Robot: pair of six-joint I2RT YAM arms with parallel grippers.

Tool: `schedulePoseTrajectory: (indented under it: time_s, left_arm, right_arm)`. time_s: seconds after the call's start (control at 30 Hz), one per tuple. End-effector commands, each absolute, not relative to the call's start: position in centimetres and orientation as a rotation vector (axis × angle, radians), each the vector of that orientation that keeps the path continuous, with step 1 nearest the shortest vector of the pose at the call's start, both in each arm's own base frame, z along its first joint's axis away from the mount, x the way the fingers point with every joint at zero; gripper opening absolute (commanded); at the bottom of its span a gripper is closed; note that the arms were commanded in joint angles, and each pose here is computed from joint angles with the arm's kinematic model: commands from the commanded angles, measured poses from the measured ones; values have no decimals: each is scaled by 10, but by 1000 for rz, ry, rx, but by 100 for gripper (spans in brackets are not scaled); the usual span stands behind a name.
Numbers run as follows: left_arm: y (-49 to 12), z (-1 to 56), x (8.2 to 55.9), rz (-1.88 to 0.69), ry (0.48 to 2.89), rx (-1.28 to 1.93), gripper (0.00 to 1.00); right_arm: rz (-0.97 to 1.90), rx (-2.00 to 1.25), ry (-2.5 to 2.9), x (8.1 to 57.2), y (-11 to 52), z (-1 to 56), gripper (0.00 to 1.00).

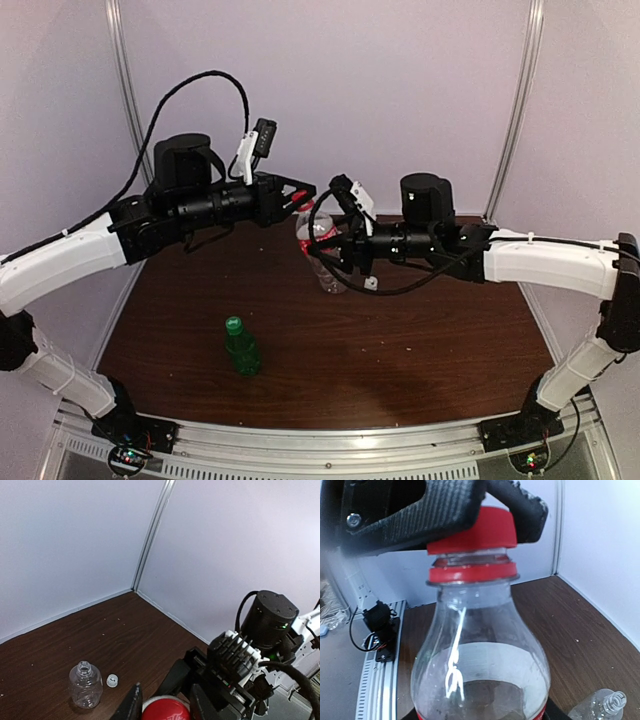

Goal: Unscrew the bottle caps

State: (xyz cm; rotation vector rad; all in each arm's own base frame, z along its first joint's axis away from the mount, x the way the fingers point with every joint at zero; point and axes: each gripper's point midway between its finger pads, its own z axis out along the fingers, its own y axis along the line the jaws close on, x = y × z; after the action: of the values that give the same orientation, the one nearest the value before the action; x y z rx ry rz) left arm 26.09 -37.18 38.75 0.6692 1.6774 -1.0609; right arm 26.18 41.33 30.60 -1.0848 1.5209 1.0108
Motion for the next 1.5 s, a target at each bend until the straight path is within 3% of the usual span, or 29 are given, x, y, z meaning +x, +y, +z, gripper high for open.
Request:
schedulePoseTrajectory:
  time_s: [0.0,0.17,0.53,0.67,1.0,1.17,1.47]
  left_arm:
    - [-386,387,267,-992,1733,583,17]
    - [-389,385,269,-982,1735,592,27]
    - [-366,399,258,-1041,1623,753,68]
    - [-353,403,249,-1087,1565,840,78]
    - [-347,419,174,-1279,1212,1247,81]
    - [-350,418,165,-1314,1140,1307,79]
    - [-361,405,170,-1380,1158,1332,65]
  right_arm:
    - [825,-885,1554,295,403,314,34]
    - [826,-887,1552,292,402,315,34]
    - [924,-1038,1475,264,401,321,35]
    - [984,-1108,1442,252,399,323,35]
    - [1312,-1404,1292,193,409,331,37]
    - [1447,-1460,1243,179,411,335,37]
    - [1528,-1482,1218,175,417,333,37]
